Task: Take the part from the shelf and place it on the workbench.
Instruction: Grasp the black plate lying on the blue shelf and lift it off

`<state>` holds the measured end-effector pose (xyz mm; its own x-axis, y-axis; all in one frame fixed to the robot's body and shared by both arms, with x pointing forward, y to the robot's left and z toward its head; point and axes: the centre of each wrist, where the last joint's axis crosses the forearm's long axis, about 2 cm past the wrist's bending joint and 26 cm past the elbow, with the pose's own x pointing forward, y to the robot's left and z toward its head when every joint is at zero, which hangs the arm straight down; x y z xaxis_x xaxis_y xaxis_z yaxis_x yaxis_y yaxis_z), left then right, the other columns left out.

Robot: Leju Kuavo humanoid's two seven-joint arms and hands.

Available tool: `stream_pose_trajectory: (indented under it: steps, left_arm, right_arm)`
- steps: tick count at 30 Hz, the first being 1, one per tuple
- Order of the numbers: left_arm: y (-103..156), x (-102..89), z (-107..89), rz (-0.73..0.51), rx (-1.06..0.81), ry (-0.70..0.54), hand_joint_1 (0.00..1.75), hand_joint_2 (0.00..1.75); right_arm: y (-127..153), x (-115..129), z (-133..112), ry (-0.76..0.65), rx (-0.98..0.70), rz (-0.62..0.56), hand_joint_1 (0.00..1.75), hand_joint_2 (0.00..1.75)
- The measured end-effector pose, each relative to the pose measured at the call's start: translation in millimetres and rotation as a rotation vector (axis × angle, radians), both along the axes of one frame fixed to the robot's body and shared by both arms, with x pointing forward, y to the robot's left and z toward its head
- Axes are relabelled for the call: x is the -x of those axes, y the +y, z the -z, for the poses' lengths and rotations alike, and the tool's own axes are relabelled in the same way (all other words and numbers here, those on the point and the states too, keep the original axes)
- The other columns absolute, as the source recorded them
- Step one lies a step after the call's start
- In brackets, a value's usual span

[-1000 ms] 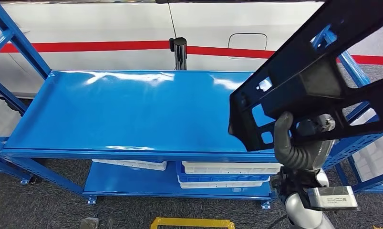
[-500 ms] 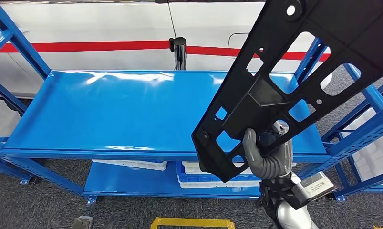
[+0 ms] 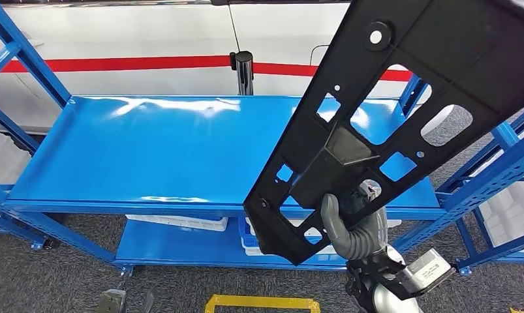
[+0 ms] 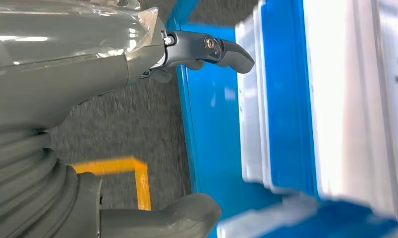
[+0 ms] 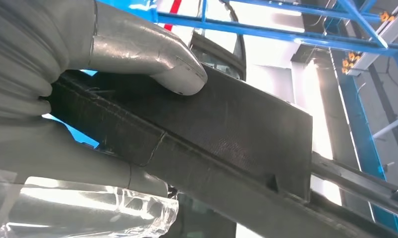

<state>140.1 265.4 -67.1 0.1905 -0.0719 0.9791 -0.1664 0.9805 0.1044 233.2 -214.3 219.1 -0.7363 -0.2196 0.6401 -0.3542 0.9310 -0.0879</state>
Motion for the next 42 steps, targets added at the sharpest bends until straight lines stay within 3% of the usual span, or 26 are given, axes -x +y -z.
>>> stream_pose_trajectory:
  steps: [20,29,42]
  left_arm:
    - [-2.8,-12.6,-4.8,0.017,0.006,-0.032,0.00,1.75]
    - [-3.8,-8.3,-3.8,0.013,0.022,-0.025,0.00,1.75]
    - [0.9,3.8,0.0,-0.032,0.016,0.000,0.00,1.75]
  right_arm:
    - [9.1,10.4,10.2,0.013,0.003,-0.008,1.75,1.75]
    - [7.6,8.9,16.4,0.050,-0.026,0.003,1.75,1.75]
    - [5.5,5.8,23.4,0.021,-0.005,0.183,1.75,1.75]
